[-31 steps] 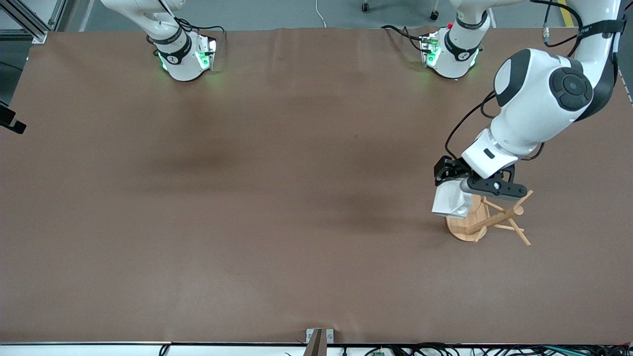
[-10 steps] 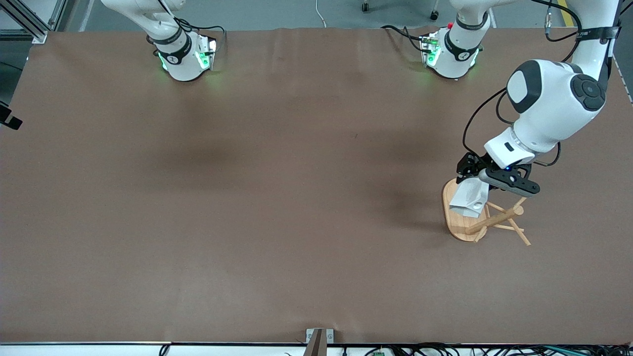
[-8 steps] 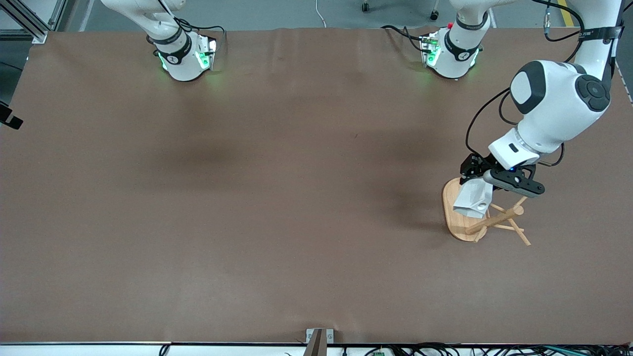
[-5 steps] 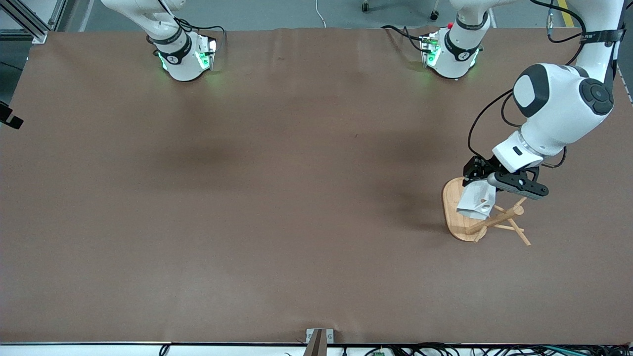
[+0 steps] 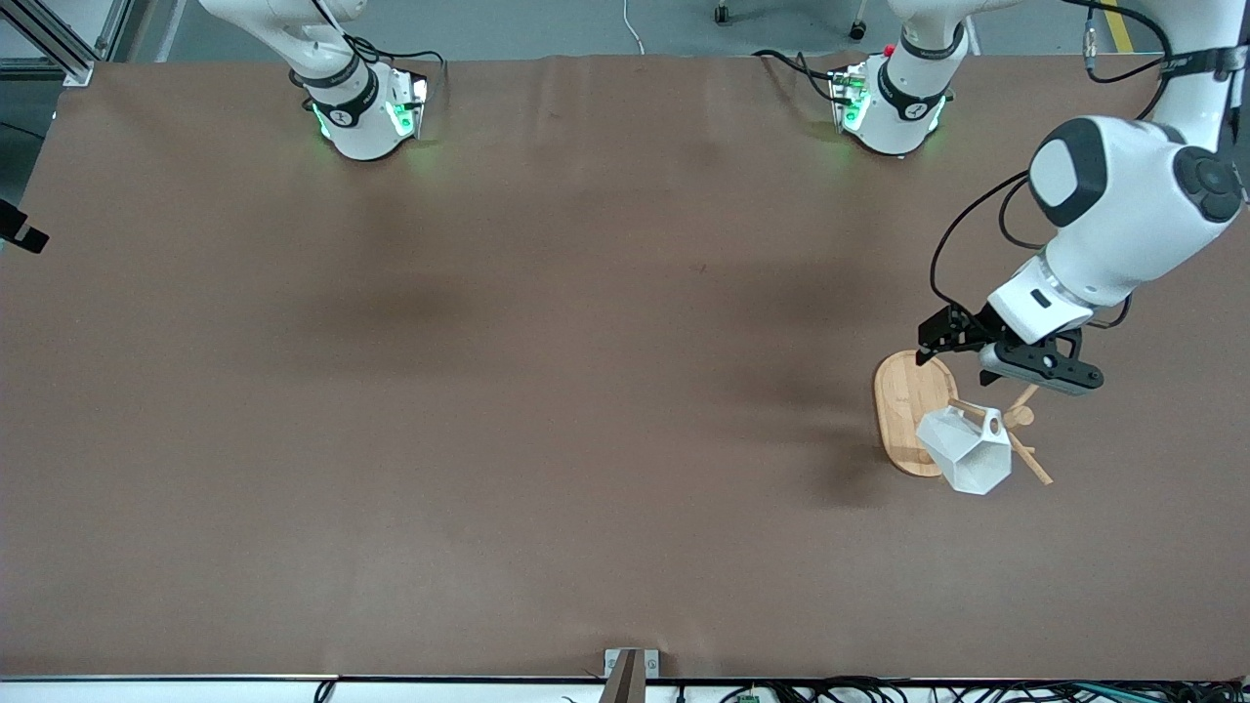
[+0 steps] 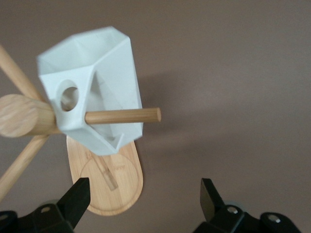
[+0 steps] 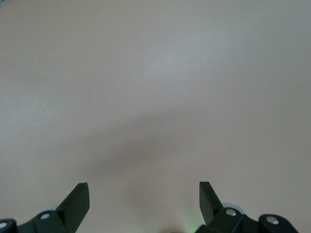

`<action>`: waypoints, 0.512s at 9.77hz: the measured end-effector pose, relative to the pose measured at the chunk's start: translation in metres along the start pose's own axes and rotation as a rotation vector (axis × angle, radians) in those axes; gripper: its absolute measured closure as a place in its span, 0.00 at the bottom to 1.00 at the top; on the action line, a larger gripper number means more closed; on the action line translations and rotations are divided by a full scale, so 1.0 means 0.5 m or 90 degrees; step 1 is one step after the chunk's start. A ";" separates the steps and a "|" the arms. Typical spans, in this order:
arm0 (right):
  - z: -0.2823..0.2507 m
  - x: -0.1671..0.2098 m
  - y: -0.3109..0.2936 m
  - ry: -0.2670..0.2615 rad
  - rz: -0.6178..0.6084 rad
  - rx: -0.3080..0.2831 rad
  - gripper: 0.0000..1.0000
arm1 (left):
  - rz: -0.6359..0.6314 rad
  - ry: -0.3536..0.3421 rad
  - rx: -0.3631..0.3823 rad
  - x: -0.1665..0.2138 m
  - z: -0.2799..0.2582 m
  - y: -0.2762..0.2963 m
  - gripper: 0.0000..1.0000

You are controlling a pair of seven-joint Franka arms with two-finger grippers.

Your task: Hang cup on rack

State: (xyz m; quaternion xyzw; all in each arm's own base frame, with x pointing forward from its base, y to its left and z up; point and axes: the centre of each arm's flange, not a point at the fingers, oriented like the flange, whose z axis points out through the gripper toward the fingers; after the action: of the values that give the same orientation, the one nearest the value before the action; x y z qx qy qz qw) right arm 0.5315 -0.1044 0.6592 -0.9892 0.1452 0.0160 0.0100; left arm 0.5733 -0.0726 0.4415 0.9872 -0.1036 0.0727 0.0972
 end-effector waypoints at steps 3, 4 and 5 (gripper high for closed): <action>-0.001 -0.002 -0.020 0.001 -0.012 0.000 0.00 | -0.090 -0.067 0.016 0.007 -0.199 0.033 0.00; -0.002 -0.002 -0.020 0.001 -0.012 0.000 0.00 | -0.100 -0.069 0.046 0.009 -0.263 0.043 0.00; -0.002 -0.003 -0.021 0.001 -0.013 0.000 0.00 | -0.092 -0.063 0.084 0.013 -0.321 0.052 0.00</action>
State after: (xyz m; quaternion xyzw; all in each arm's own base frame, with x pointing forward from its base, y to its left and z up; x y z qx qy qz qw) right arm 0.5334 -0.0938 0.6602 -0.9906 0.1354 0.0152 0.0097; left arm 0.5540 -0.0656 0.6030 0.9987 -0.0320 0.0233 0.0317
